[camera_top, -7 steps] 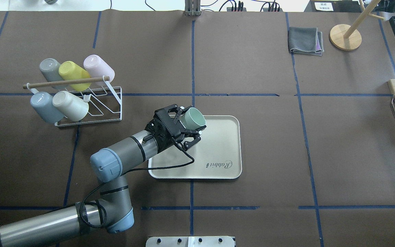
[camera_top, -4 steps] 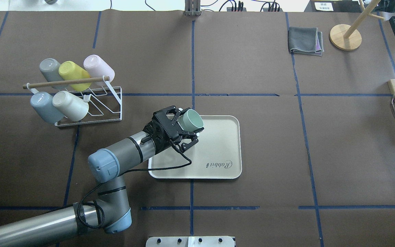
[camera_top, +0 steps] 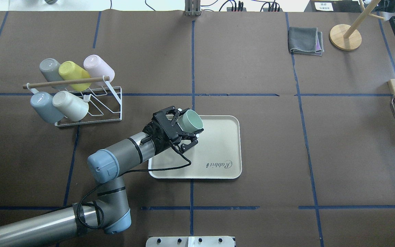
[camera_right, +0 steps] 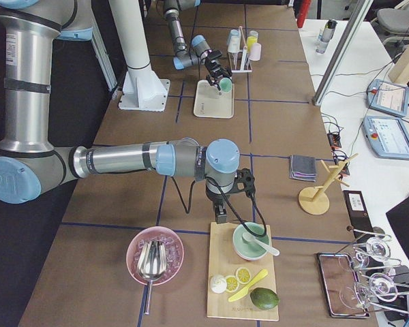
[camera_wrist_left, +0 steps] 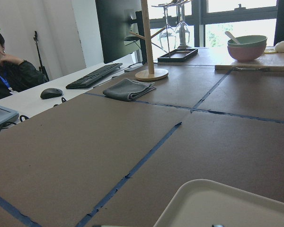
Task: Pick up and place green cup on tray
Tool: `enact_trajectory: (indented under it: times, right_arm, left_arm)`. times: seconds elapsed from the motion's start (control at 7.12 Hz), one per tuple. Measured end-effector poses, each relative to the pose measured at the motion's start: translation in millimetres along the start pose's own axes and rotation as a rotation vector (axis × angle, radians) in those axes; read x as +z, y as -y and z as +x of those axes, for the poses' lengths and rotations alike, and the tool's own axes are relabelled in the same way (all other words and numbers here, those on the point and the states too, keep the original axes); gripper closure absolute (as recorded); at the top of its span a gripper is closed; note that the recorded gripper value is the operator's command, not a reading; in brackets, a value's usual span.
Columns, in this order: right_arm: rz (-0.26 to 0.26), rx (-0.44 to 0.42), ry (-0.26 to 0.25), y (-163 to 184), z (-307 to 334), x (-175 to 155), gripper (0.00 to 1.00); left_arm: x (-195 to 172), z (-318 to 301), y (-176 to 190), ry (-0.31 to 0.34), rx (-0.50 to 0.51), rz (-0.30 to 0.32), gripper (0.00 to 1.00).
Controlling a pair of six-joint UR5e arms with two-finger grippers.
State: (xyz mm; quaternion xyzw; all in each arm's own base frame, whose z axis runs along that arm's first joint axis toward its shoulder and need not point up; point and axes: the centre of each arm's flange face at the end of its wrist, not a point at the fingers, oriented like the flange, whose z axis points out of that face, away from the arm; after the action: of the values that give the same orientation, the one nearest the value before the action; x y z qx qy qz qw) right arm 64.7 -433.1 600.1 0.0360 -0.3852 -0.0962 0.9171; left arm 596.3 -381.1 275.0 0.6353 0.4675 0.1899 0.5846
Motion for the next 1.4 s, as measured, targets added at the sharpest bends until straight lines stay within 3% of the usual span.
enact_trajectory:
  times: [1.12, 1.4]
  right_arm:
    - [-0.009, -0.009, 0.001, 1.9, -2.8, 4.3, 0.00]
    - [-0.010, -0.010, 0.001, 2.3, -3.4, 4.6, 0.00]
  left_arm:
    - [-4.3, 3.3, -4.0, -0.005, -0.004, 0.005, 0.19]
    - [-4.5, 3.4, -3.4, -0.006, -0.005, 0.007, 0.10]
